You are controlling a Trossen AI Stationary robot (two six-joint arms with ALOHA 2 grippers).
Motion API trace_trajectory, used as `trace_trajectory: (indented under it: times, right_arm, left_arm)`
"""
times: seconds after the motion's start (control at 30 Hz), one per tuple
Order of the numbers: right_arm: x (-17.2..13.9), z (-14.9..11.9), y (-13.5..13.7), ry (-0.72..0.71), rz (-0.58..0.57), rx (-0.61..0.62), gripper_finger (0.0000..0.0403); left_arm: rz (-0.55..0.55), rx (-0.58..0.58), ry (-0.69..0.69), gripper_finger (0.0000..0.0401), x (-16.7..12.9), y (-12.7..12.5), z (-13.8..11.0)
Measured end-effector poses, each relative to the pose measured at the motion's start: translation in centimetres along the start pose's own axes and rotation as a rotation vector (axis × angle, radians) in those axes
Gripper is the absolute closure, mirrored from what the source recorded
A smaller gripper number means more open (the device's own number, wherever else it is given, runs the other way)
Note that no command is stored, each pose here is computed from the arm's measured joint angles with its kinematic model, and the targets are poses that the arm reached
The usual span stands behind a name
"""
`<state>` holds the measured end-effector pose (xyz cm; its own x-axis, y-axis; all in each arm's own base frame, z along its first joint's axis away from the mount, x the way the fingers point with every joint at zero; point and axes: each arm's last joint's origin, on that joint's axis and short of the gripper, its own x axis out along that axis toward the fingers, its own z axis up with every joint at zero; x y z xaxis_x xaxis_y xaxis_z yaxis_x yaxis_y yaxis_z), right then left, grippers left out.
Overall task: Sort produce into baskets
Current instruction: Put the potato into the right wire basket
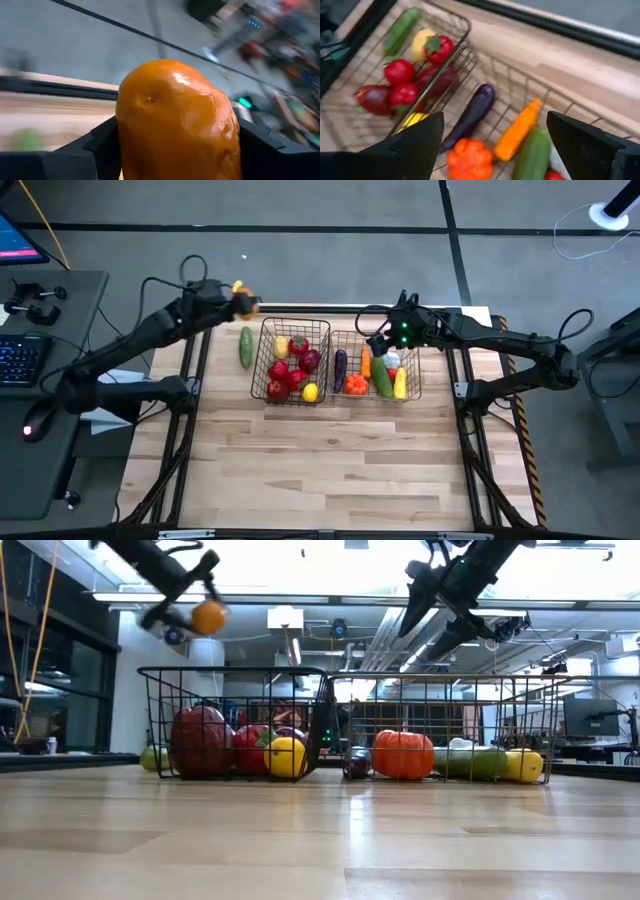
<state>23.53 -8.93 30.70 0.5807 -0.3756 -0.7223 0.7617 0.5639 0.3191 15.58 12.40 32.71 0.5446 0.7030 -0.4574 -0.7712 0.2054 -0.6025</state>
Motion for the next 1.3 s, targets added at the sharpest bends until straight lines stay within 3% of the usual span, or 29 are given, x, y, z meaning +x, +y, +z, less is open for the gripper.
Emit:
trace_trajectory:
  times: [0.17, 0.37, 0.63, 0.87, 1.17, 1.3]
  right_arm:
    - [-1.0, 0.5, -0.4, 0.021, 0.11, 0.009, 0.0057]
    - [-3.4, 1.6, -0.8, -0.101, 0.211, 0.04, 0.0057]
    - [-5.0, 1.9, -0.9, -0.168, 0.256, 0.043, 0.0057]
    - [-5.1, 1.9, -1.0, -0.169, 0.258, 0.047, 0.0057]
    - [-5.1, 1.9, -1.0, -0.181, 0.247, 0.05, 0.0057]
    - [-5.1, 2.1, -0.9, -0.201, 0.253, 0.052, 0.0057]
  left_arm:
    - [-0.223, 0.057, 0.102, 0.013, 3.0, -3.5, -2.3]
    - [-0.5, 0.157, 0.202, 0.0123, 7.1, -7.5, -6.7]
    - [-0.653, 0.33, 0.335, 0.0121, 10.9, -12.7, -10.0]
    - [-0.667, 0.475, 0.297, 0.0121, 12.8, -15.5, -11.2]
    - [-0.669, 0.564, 0.25, 0.012, 13.3, -15.2, -10.5]
    - [-0.671, 0.569, 0.257, 0.0099, 13.5, -15.1, -10.4]
